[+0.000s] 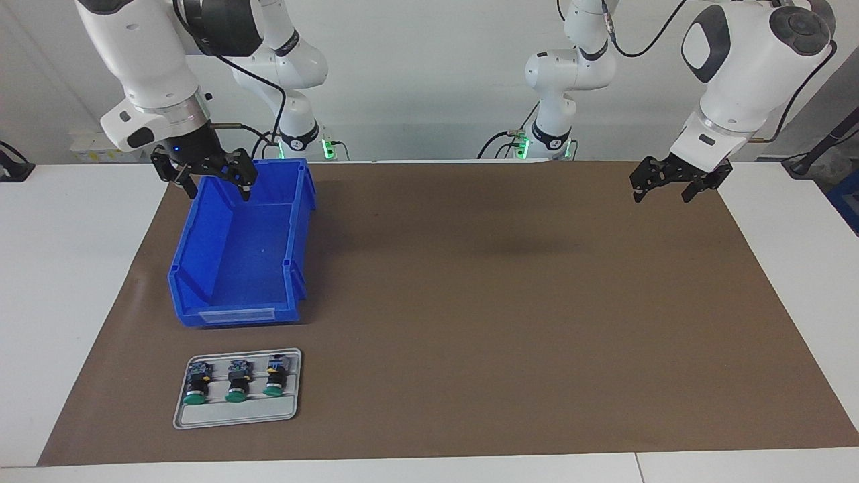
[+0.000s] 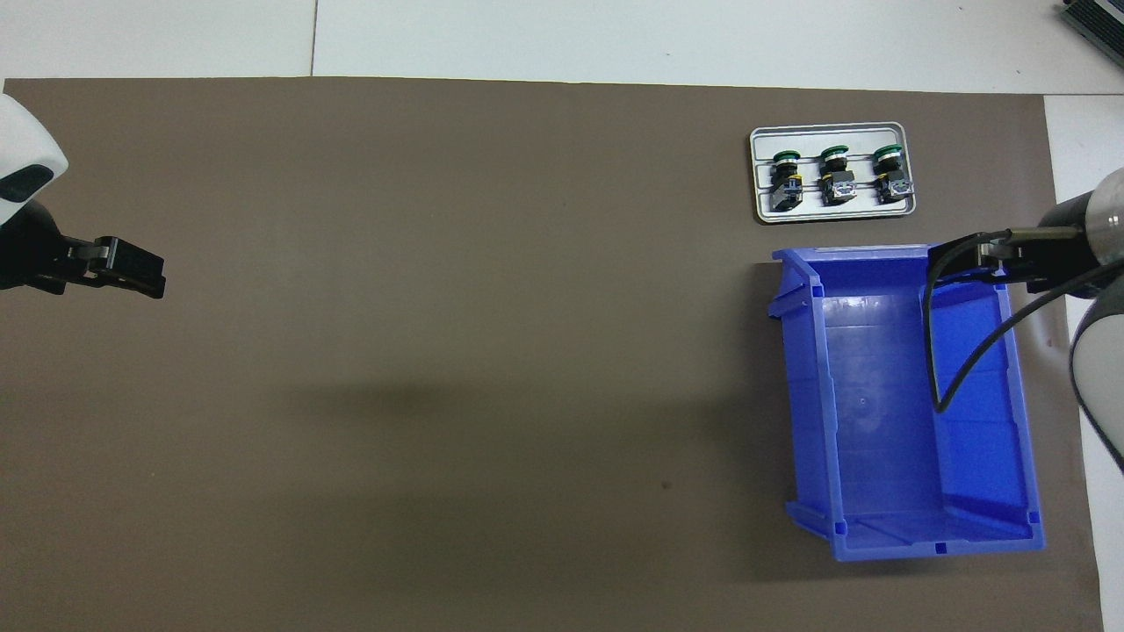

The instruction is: Place and press button with both arms

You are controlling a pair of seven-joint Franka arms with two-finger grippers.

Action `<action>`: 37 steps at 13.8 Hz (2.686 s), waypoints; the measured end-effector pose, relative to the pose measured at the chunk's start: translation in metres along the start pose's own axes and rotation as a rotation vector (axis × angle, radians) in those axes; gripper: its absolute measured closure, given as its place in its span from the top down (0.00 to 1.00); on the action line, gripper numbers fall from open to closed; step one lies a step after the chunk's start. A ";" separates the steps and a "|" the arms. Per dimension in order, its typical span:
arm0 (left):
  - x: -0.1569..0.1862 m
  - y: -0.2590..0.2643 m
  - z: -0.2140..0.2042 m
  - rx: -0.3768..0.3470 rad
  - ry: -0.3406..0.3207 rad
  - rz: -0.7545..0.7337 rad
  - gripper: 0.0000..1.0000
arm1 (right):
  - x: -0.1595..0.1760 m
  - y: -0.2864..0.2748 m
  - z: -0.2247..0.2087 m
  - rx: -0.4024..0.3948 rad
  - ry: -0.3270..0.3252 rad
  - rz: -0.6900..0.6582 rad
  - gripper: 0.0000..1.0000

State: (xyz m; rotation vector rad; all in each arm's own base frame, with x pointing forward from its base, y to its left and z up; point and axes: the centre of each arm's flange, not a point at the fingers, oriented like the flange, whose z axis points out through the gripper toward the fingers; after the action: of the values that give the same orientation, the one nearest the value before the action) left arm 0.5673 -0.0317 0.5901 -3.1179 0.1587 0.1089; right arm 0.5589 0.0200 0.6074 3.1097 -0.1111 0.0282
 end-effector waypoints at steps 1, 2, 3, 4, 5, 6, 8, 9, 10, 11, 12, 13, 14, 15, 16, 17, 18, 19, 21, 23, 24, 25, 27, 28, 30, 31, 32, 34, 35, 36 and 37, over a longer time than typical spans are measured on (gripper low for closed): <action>0.000 0.000 0.000 0.000 0.000 0.000 1.00 | 0.000 0.001 0.000 0.000 0.000 0.001 1.00; 0.000 0.000 0.000 0.000 0.000 0.000 1.00 | 0.000 0.003 0.000 0.000 0.000 0.005 1.00; 0.000 0.000 0.000 0.000 0.000 0.000 1.00 | 0.000 0.005 0.000 0.000 0.000 0.008 1.00; 0.000 0.000 0.000 0.000 0.000 0.000 1.00 | 0.001 0.006 0.000 0.004 0.000 0.011 1.00; 0.000 0.000 0.000 0.000 0.000 0.000 1.00 | 0.001 0.006 0.000 0.009 0.005 0.013 1.00; 0.000 0.000 0.000 0.000 0.000 0.000 1.00 | 0.003 0.008 -0.001 0.012 0.017 0.017 0.99; 0.000 0.000 0.000 0.000 0.000 0.000 1.00 | 0.006 0.014 -0.002 0.018 0.034 0.029 0.99; 0.000 0.000 0.000 0.000 0.000 0.000 1.00 | 0.008 0.017 -0.001 0.022 0.044 0.036 0.99; 0.000 0.000 0.000 0.000 0.000 0.000 1.00 | 0.013 0.018 0.003 0.024 0.057 0.040 0.99; 0.000 0.000 0.000 0.000 0.000 0.000 1.00 | 0.020 0.020 0.010 0.024 0.064 0.045 0.99; 0.000 0.000 0.000 0.000 0.000 0.000 1.00 | 0.029 0.022 0.019 0.023 0.068 0.050 0.99; 0.000 0.000 0.000 0.000 0.000 0.000 1.00 | 0.040 0.024 0.030 0.022 0.074 0.055 0.99; 0.000 0.000 0.000 0.000 0.000 0.000 1.00 | 0.051 0.024 0.042 0.020 0.078 0.057 0.99; 0.000 0.000 0.000 0.000 0.000 0.000 1.00 | 0.063 0.023 0.054 0.019 0.078 0.058 0.99; 0.000 0.000 0.000 0.000 0.000 0.000 1.00 | 0.077 0.021 0.065 0.019 0.076 0.058 0.99; 0.000 0.000 0.000 0.000 0.000 0.000 1.00 | 0.092 0.019 0.076 0.019 0.079 0.058 0.99; 0.000 0.000 0.000 0.000 0.000 0.000 1.00 | 0.109 0.018 0.087 0.019 0.085 0.060 0.99; 0.000 0.000 0.000 0.000 0.000 0.000 1.00 | 0.125 0.017 0.099 0.020 0.096 0.061 0.99; 0.000 0.000 0.000 0.000 0.000 0.000 1.00 | 0.150 0.016 0.129 0.025 0.124 0.047 0.98; 0.000 0.000 0.000 0.000 0.000 0.000 1.00 | 0.167 0.013 0.158 0.032 0.152 0.032 0.98; 0.000 0.000 0.000 0.000 0.000 0.000 1.00 | 0.174 0.009 0.170 0.034 0.159 0.028 0.98; 0.000 0.000 0.000 0.000 0.000 0.000 1.00 | 0.181 0.006 0.180 0.035 0.162 0.024 0.98; 0.000 0.000 0.000 0.000 0.000 0.000 1.00 | 0.195 0.007 0.202 0.036 0.173 -0.005 0.97; 0.000 0.000 0.000 0.000 0.000 0.000 1.00 | 0.201 0.011 0.211 0.047 0.189 -0.024 0.97; 0.000 0.000 0.000 0.000 0.000 0.000 1.00 | 0.209 0.015 0.228 0.062 0.214 -0.041 0.96; 0.000 0.000 0.000 0.000 0.000 0.000 1.00 | 0.211 0.015 0.236 0.064 0.215 -0.044 0.96; 0.000 0.000 0.000 0.000 0.001 0.000 1.00 | 0.213 0.013 0.246 0.064 0.214 -0.052 0.96; 0.002 -0.002 -0.002 0.001 0.018 -0.003 1.00 | 0.216 0.011 0.265 0.063 0.207 -0.082 0.96; 0.002 -0.005 -0.002 0.000 0.019 -0.009 1.00 | 0.216 0.011 0.273 0.062 0.200 -0.094 0.96; 0.001 -0.010 -0.002 0.000 0.020 -0.018 1.00 | 0.217 0.011 0.280 0.061 0.195 -0.101 0.96; 0.001 -0.014 -0.002 0.000 0.022 -0.025 1.00 | 0.217 0.011 0.284 0.060 0.196 -0.104 0.96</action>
State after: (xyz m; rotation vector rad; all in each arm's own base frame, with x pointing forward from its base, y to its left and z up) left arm 0.5701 -0.0179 0.5921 -3.1211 0.1206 0.0750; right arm 0.7798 -0.0149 0.3283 3.1457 0.0574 0.3386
